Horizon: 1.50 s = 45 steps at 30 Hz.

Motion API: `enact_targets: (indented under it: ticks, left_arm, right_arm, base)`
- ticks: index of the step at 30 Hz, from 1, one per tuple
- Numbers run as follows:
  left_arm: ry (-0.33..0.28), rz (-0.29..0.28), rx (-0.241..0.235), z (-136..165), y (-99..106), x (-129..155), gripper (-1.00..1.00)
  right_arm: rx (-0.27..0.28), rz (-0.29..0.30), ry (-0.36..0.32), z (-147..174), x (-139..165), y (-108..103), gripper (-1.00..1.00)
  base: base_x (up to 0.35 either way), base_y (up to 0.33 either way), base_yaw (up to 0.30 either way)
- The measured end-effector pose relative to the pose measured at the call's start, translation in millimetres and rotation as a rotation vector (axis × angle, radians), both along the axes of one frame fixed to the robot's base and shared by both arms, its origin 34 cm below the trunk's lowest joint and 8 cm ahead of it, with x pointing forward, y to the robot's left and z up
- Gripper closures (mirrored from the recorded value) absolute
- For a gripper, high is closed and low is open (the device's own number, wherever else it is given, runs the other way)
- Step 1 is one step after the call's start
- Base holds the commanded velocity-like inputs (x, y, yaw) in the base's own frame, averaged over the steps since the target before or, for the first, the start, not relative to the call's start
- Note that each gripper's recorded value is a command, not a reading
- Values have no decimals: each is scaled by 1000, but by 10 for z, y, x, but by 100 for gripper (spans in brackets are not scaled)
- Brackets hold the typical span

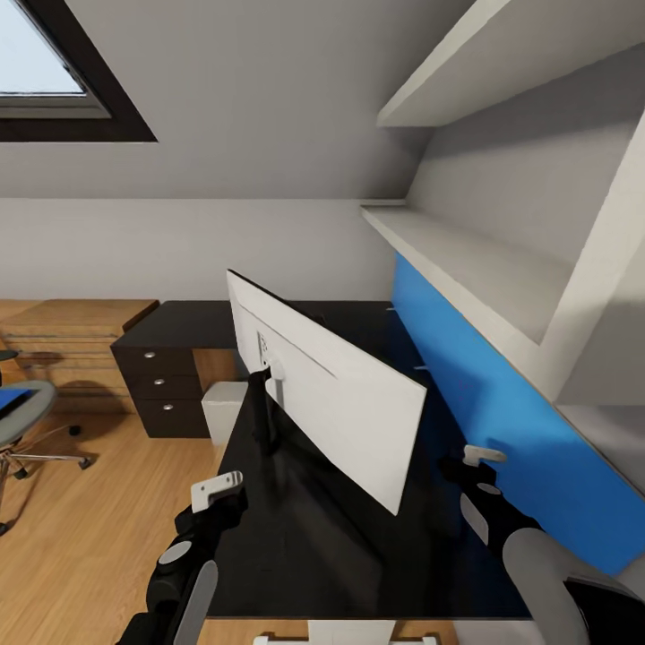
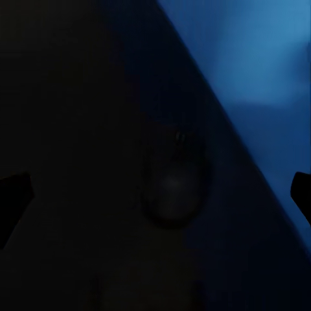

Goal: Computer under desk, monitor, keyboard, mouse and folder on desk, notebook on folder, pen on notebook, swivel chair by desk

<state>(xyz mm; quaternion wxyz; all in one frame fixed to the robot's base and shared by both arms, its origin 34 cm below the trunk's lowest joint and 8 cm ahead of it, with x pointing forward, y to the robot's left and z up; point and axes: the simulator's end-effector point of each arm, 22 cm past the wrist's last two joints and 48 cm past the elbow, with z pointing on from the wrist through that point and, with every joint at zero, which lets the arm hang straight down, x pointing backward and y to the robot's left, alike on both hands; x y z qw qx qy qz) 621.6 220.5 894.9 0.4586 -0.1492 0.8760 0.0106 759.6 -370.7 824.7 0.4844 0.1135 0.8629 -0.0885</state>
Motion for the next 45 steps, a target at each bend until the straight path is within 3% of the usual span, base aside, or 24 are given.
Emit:
enact_targets:
  ticks: [45]
  left_arm:
    - [2, -1, -1, -594, -6, 62, -100]
  right_arm:
    - [14, 17, -12, -576, 88, 50, -100]
  base:
    - [0, 0, 0]
